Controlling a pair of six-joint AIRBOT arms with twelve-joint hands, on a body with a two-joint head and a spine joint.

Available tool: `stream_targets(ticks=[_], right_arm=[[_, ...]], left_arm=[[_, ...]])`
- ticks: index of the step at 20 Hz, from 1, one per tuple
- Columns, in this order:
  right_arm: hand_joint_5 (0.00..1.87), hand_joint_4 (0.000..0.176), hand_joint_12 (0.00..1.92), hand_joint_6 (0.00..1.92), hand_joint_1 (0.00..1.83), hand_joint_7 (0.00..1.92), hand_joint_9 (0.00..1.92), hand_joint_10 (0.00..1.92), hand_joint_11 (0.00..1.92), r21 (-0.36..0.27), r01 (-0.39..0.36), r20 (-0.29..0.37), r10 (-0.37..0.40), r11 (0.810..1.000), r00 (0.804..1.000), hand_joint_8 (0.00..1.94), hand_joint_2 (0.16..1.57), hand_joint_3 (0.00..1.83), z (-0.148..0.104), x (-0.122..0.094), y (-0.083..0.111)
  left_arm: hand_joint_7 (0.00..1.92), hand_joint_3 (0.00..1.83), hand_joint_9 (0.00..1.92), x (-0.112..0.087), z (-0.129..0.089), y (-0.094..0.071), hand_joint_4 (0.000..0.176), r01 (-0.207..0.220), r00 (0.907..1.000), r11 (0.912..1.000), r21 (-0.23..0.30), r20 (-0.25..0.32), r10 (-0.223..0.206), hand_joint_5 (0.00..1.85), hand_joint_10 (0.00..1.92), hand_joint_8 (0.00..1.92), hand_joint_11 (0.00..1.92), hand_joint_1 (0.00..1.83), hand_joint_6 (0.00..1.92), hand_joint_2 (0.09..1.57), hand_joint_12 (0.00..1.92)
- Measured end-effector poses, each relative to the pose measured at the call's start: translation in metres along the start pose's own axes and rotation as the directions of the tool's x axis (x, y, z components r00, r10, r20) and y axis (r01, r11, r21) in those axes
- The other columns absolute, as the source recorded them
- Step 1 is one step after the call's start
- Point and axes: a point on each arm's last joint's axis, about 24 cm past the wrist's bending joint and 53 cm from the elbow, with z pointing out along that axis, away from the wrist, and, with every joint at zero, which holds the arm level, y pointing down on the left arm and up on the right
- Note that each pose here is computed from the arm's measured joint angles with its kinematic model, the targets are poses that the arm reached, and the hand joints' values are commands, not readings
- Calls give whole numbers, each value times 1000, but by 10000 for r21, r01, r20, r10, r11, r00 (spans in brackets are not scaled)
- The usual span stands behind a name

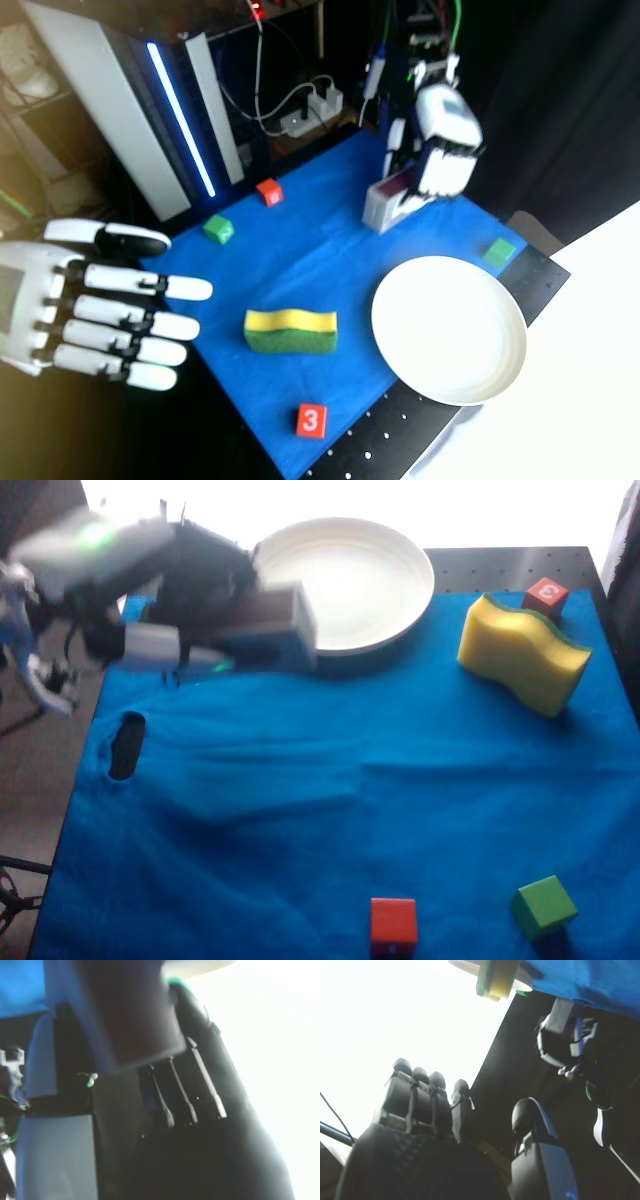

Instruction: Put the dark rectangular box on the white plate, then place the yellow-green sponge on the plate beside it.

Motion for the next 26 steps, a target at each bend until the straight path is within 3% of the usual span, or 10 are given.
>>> stream_targets(ticks=[1, 6, 11, 12, 15, 18, 21, 22, 23, 26], right_arm=[[267, 87, 19, 3, 478, 115, 26, 3, 4, -7, 2, -10, -2, 10000, 10000, 3, 1258, 1, 0, 0, 0], [272, 98, 39, 3, 501, 99, 24, 1, 19, 6, 1, -6, -1, 10000, 10000, 2, 1259, 0, 0, 0, 0], [289, 91, 255, 1, 532, 125, 56, 3, 0, 18, -51, -18, 51, 10000, 10000, 1, 1248, 0, 0, 2, -1], [294, 94, 308, 0, 517, 140, 73, 4, 0, 20, -72, -26, 72, 10000, 10000, 2, 1230, 0, 0, 3, -2], [290, 110, 285, 1, 514, 138, 66, 5, 0, 4, -29, -10, 29, 10000, 10000, 0, 1228, 0, 0, 2, -3], [283, 108, 369, 0, 483, 134, 84, 5, 0, -11, 2, -8, -2, 10000, 10000, 1, 1218, 0, 1, 1, -5], [276, 124, 260, 0, 470, 147, 75, 0, 0, -8, 72, -26, -72, 10000, 10000, 1, 1224, 1, 2, 1, -7], [274, 109, 250, 0, 473, 146, 74, 0, 0, -9, 72, -1, -72, 10000, 10000, 0, 1224, 1, 2, 0, -7], [278, 100, 248, 1, 480, 151, 78, 2, 0, -12, 93, 16, -93, 10000, 10000, 2, 1226, 1, 2, -1, -7], [283, 96, 220, 0, 490, 133, 62, 3, 0, -69, 68, -52, -68, 10000, 10000, 2, 1240, 2, 2, 2, -7]], left_arm=[[1164, 0, 1040, -7, 4, -6, 0, -98, 9999, 9998, 180, 142, 95, 967, 1061, 719, 656, 1399, 868, 1058, 1251], [1174, 0, 972, -53, 53, -21, 0, -443, 9933, 9974, 566, 1088, 379, 983, 962, 641, 609, 1385, 1108, 1065, 1327], [1106, 1, 956, -26, 111, 3, 0, -265, 9993, 9988, -401, 240, 275, 939, 991, 707, 609, 1383, 1161, 1084, 1177], [987, 1, 684, -25, 120, 8, 0, -247, 9995, 9980, -578, 201, 259, 935, 987, 964, 194, 1245, 1122, 1122, 1483], [971, 0, 760, -25, 141, 18, 0, -231, 9995, 9949, -983, 179, 250, 868, 1247, 1040, 257, 1345, 1229, 1149, 1509], [900, 5, 635, -6, 158, 43, 31, -313, 9990, 9829, -1813, -357, 252, 854, 1039, 1158, 95, 1194, 1167, 1163, 1712], [881, 1, 753, 7, 167, 62, 0, -416, 9969, 9681, -2470, -747, 237, 733, 1053, 1258, 493, 1221, 1230, 1197, 1446], [809, 4, 687, 10, 167, 62, 0, -412, 9963, 9669, -2519, -831, 208, 622, 939, 1294, 464, 1296, 667, 1190, 1463], [558, 0, 618, 14, 172, 65, 3, -410, 9958, 9639, -2630, -896, 179, 615, 894, 837, 524, 1161, 332, 1094, 1336], [522, 0, 568, 22, 175, 68, 22, -443, 9943, 9589, -2803, -1054, 151, 635, 828, 449, 479, 1077, 51, 1069, 1275]])
